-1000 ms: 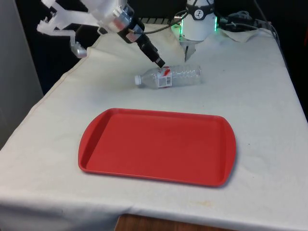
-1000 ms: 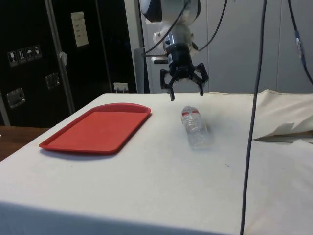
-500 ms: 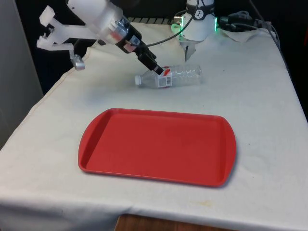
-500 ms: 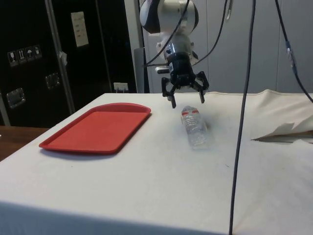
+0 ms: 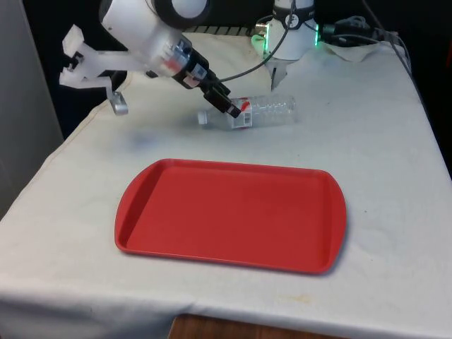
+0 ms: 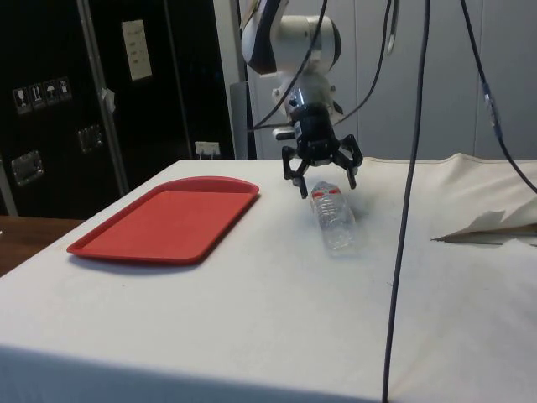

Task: Place the bottle upright on the tray.

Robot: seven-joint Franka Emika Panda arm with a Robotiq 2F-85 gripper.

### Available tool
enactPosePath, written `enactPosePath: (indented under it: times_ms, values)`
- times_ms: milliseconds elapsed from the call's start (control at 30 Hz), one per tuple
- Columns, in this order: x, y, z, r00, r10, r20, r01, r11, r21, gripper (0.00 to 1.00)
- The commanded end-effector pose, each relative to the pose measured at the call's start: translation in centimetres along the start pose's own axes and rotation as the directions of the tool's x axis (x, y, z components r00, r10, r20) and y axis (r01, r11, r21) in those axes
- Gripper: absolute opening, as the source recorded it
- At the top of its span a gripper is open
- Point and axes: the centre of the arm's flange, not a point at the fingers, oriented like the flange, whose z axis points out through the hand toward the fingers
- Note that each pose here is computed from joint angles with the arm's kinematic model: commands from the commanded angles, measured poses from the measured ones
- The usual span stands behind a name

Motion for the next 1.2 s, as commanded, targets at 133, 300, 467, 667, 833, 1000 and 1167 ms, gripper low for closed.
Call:
enactPosePath:
  times_ms: [133,300,467,667,833,1000,1167]
  values:
    - [0.4,0.0,0.4,0.9999,0.001,0.017,-0.001,1.0,-0.006,1.0]
    - [0.4,0.0,0.3,0.9997,0.001,0.024,-0.001,1.0,-0.005,1.0]
    - [0.4,0.0,0.4,0.9997,0.001,0.024,-0.001,1.0,-0.009,1.0]
    - [1.0,-0.2,1.3,0.9994,0.005,0.035,-0.005,1.0,-0.003,1.0]
    - [1.2,-0.3,1.5,0.9992,0.007,0.039,-0.007,1.0,-0.001,1.0]
    - [1.6,-0.3,2.0,0.9989,0.009,0.046,-0.009,1.0,0.003,1.0]
    - [2.0,-0.3,2.4,0.9985,0.008,0.054,-0.008,0.9999,0.007,1.0]
